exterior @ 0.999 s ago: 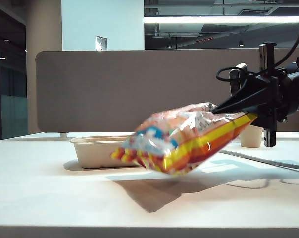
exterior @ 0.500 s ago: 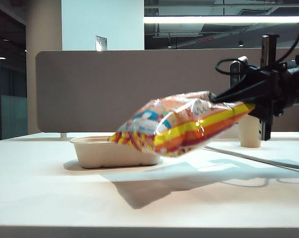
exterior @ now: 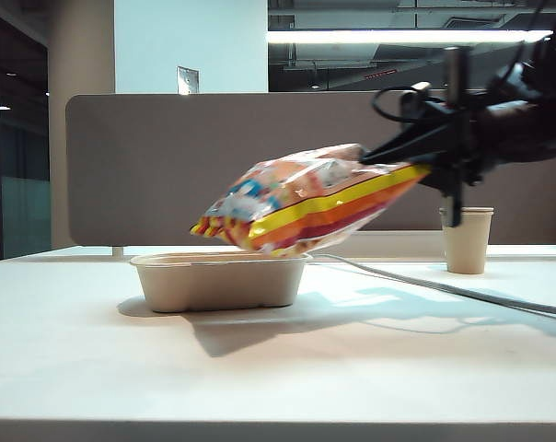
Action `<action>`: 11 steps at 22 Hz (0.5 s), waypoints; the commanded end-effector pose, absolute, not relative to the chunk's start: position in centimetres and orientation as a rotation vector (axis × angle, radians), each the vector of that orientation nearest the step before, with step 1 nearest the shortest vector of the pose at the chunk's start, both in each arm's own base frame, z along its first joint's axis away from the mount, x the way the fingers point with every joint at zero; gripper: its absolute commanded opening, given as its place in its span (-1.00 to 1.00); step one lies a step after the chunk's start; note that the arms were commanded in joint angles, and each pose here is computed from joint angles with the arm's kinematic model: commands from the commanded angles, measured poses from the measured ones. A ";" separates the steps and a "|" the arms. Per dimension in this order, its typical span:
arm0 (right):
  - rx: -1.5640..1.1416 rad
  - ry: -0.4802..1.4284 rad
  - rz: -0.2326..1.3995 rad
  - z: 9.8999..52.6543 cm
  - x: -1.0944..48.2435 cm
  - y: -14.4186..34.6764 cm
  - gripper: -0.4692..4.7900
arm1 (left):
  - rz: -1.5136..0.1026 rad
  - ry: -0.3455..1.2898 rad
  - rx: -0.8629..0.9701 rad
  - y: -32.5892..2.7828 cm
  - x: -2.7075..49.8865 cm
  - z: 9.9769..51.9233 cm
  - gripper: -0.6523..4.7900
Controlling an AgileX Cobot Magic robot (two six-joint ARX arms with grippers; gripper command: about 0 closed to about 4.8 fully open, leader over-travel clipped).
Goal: Pick up a bag of chips and put them in the box.
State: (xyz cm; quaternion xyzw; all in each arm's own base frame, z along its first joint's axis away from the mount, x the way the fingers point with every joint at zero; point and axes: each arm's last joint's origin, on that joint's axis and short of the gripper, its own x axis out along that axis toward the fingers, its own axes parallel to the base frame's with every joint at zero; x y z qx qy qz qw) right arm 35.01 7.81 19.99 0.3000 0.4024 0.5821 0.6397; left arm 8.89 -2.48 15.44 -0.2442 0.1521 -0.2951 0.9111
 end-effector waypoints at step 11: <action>0.725 0.683 1.104 23.3 37.0 14.6 -0.76 | -0.582 0.310 -0.475 -2.4 8.9 15.4 -0.78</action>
